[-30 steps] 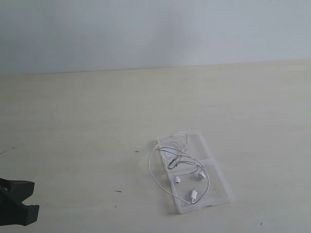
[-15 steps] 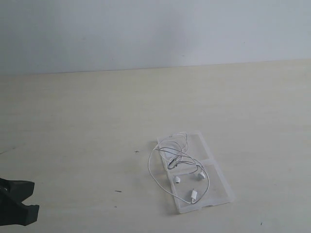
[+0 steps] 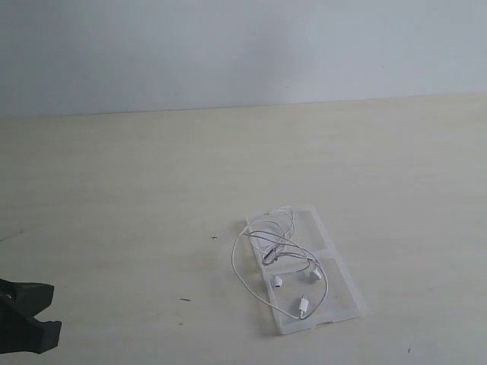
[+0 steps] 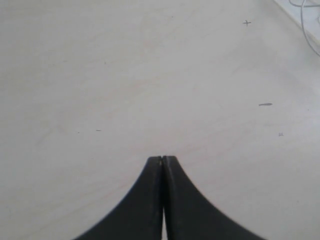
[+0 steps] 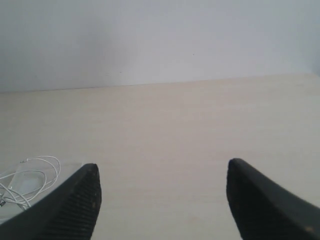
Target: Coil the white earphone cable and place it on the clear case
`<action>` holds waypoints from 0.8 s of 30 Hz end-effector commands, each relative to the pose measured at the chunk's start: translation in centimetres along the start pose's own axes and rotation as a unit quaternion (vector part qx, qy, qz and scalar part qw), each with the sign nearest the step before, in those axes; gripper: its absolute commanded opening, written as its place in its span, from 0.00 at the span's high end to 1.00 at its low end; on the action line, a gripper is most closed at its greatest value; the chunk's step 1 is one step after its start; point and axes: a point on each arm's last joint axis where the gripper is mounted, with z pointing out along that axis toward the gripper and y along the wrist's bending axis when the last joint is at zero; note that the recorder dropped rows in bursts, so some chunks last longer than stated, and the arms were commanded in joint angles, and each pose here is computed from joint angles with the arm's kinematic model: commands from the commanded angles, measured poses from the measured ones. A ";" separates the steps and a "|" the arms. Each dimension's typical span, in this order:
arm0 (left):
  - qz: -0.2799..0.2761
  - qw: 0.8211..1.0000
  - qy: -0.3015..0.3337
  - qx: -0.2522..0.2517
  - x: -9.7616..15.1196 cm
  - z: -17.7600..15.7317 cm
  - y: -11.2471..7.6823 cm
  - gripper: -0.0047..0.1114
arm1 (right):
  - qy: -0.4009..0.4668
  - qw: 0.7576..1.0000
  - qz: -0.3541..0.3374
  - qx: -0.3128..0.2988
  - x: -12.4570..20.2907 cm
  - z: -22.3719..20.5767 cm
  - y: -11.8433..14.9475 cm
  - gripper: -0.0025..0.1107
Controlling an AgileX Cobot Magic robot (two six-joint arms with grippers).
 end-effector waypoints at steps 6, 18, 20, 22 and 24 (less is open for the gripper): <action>-0.002 1.000 -0.010 0.000 0.0 -0.3 0.1 0.96 | -0.002 1.000 0.003 0.001 0.1 0.0 0.0 0.38; -0.112 0.953 -0.281 0.008 -2.5 -8.6 3.1 0.96 | -0.002 1.000 0.006 0.000 0.1 0.0 0.0 0.38; -0.075 0.935 -0.344 -0.038 -2.3 -10.7 2.9 0.96 | -0.002 1.000 0.006 0.000 0.1 0.0 0.0 0.38; -0.055 0.913 -0.400 -0.065 -1.9 -12.5 2.3 0.96 | -0.002 1.000 0.006 0.000 0.1 0.0 0.0 0.38; -0.028 0.892 -0.447 -0.061 -1.4 -14.1 1.4 0.96 | -0.002 1.000 0.006 0.000 0.1 0.0 0.0 0.38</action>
